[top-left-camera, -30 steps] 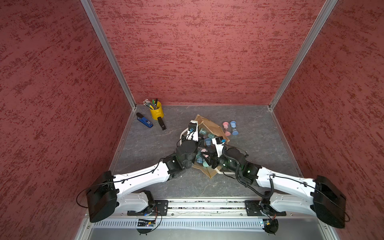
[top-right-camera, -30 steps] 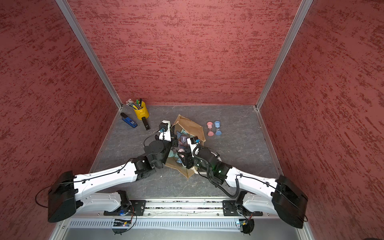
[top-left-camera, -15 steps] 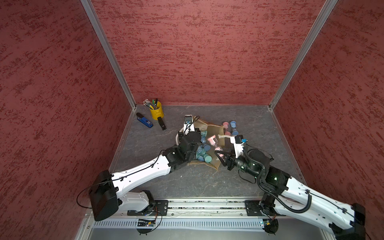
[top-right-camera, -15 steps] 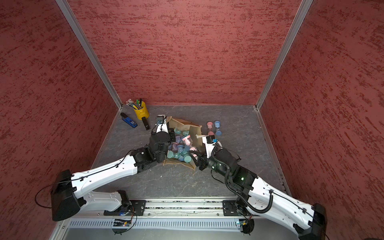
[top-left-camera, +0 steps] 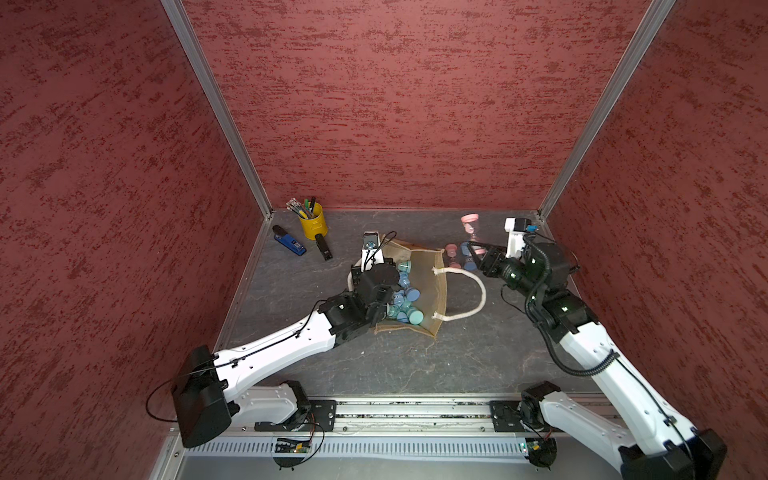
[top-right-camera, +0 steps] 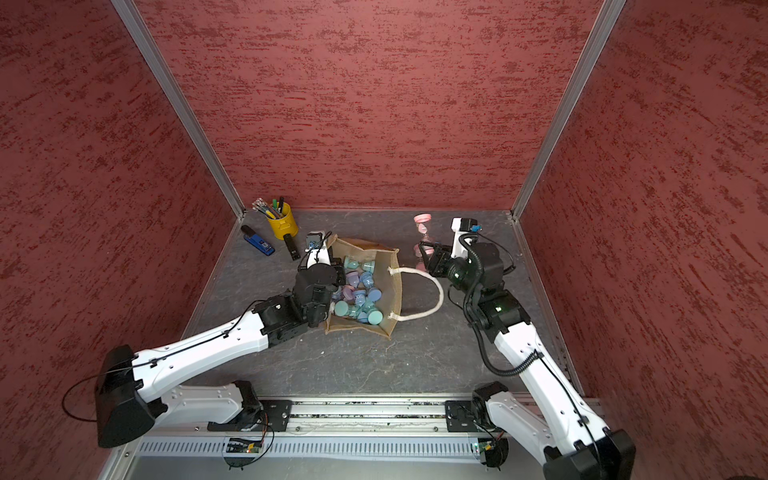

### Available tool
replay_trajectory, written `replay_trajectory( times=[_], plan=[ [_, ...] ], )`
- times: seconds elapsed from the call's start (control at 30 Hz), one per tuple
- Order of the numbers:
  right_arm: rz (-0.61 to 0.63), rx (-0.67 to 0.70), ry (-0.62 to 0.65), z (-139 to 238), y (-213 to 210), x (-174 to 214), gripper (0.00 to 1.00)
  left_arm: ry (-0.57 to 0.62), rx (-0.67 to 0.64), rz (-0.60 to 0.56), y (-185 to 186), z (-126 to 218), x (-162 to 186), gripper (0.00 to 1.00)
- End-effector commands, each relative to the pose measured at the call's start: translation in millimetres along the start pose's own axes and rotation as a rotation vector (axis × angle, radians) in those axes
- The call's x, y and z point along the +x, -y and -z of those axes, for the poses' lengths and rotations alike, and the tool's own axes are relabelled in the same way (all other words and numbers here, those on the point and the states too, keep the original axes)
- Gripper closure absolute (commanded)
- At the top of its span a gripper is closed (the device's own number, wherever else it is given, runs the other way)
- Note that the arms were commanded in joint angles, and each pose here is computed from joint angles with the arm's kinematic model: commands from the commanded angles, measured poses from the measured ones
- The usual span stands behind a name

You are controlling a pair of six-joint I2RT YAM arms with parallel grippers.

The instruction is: 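Place the pink timer next to the blue timer with the right gripper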

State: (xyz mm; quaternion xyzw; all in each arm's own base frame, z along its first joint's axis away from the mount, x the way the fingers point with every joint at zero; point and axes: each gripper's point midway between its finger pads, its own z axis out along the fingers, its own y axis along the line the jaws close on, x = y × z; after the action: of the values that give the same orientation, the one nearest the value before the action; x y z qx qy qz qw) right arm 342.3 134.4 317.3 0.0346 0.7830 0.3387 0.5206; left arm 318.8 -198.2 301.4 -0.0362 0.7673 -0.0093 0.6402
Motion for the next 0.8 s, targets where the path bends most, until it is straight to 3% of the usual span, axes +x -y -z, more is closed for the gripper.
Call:
replay_trajectory(
  times=[0.0, 0.4, 0.77],
  plan=[
    [-0.069, 0.011, -0.038, -19.0, 33.0, -4.5, 0.76, -0.016, -0.002, -0.005, -7.7, 4.0, 5.7, 1.0],
    [-0.172, 0.297, -0.136, -65.0, 194.4, 43.4, 0.73, -0.028, 0.036, -0.005, -6.7, 6.8, 17.1, 1.0],
    [-0.16, 0.393, -0.305, -111.9, 261.4, 73.6, 0.7, -0.025, 0.106, 0.046, 2.5, 7.9, 24.0, 1.0]
  ],
)
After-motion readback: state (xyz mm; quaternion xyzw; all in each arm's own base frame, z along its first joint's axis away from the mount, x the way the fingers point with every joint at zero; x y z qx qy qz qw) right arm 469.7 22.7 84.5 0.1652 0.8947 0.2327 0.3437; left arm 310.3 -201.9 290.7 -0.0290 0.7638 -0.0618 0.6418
